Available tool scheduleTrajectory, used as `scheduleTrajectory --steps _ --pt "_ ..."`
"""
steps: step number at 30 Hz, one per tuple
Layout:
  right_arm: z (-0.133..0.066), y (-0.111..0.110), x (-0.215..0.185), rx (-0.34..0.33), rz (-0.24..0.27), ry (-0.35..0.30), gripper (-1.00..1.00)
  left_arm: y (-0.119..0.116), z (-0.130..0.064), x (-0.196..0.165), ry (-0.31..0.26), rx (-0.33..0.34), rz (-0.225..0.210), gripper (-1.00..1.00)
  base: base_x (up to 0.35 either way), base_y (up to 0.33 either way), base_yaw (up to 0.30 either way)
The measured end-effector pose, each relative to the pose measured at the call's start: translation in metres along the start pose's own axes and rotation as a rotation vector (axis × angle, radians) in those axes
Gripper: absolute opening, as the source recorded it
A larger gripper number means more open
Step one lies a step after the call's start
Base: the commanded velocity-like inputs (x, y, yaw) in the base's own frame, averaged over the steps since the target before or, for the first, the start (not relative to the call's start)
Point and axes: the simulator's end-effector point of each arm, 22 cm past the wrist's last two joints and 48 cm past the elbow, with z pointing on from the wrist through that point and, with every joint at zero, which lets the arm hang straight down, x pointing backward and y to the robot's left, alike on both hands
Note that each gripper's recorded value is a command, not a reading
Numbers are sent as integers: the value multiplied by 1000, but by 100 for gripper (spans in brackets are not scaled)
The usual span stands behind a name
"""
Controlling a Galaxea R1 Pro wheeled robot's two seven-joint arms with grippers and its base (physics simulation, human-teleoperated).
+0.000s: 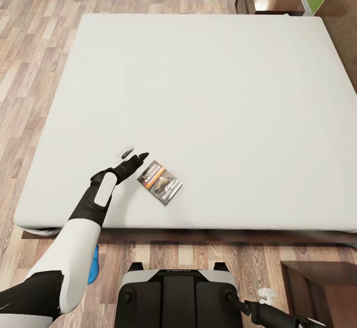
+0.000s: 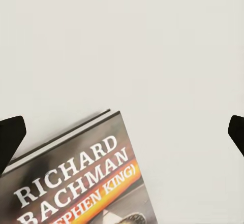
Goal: In the bedroom, move the book from the bed onto either nightstand, and place the two sandals side by side next to the bed.
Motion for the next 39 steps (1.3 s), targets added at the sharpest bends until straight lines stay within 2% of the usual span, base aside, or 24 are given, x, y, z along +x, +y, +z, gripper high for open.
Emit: scheduleTrajectory --steps 39 --pt "32 -23 -19 -1 -1 -1 100 21 38 7 2 -1 -1 100 0 0 0"
